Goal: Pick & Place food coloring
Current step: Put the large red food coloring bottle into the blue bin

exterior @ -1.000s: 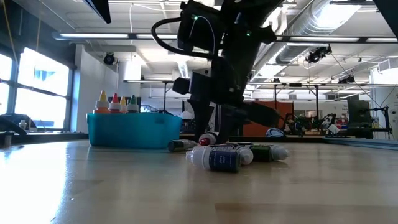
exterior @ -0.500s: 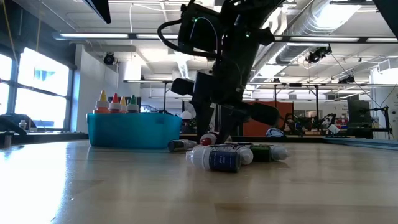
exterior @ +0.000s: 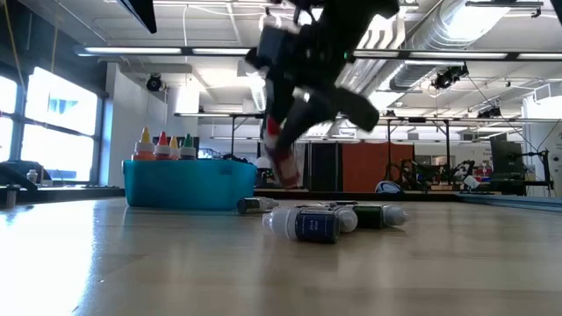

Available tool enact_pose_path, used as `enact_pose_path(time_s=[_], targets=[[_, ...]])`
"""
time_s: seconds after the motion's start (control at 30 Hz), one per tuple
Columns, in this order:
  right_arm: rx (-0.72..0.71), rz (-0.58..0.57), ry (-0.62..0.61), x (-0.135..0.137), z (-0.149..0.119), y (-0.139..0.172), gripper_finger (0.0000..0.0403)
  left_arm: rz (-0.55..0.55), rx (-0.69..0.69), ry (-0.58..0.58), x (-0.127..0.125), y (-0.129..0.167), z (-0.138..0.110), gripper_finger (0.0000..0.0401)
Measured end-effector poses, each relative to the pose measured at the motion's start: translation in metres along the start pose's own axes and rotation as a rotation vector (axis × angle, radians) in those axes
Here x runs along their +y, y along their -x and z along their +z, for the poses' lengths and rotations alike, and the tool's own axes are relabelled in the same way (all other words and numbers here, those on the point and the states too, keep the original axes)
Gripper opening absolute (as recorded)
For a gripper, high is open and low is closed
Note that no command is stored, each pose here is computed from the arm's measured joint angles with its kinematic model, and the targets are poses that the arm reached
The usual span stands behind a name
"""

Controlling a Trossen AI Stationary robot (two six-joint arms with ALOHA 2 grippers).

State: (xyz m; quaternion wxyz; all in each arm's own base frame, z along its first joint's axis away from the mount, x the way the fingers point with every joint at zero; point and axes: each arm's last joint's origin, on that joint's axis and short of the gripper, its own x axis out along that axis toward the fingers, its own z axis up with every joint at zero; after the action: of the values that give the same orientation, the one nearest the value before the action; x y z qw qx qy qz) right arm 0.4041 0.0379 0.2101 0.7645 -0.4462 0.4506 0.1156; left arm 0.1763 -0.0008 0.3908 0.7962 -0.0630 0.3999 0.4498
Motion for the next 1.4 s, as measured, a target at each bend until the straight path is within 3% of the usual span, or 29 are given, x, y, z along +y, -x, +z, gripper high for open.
enact_pose_path(time_s=[0.1,0.2,0.3,0.47,0.77,1.03,1.4], targets=[[-0.153,-0.04,-0.144,-0.021,-0.001,0.027,0.0136,0.0,-0.001,0.004,0.0,0.0,0.0,0.0],[-0.449,-0.046,-0.317,-0.046,-0.003,0.043,0.0136,-0.002,-0.003,0.007,0.0,0.0,0.0,0.0],[-0.679,-0.069,-0.412,-0.06,-0.009,0.037,0.0136,-0.002,-0.003,0.007,0.0,0.0,0.0,0.0],[-0.861,-0.254,-0.518,-0.068,-0.03,0.013,0.0137,-0.003,-0.003,0.007,0.0,0.0,0.0,0.0],[-0.811,-0.35,-0.807,-0.069,-0.053,-0.049,0.0137,0.017,-0.026,0.008,0.0,0.0,0.001,0.0],[-0.81,-0.321,-0.985,-0.079,-0.06,-0.071,0.0137,0.025,-0.032,0.004,0.0,0.0,0.001,0.0],[-0.768,-0.274,-1.032,-0.069,-0.066,-0.094,0.0137,0.036,-0.042,0.002,0.001,0.0,0.001,0.0]])
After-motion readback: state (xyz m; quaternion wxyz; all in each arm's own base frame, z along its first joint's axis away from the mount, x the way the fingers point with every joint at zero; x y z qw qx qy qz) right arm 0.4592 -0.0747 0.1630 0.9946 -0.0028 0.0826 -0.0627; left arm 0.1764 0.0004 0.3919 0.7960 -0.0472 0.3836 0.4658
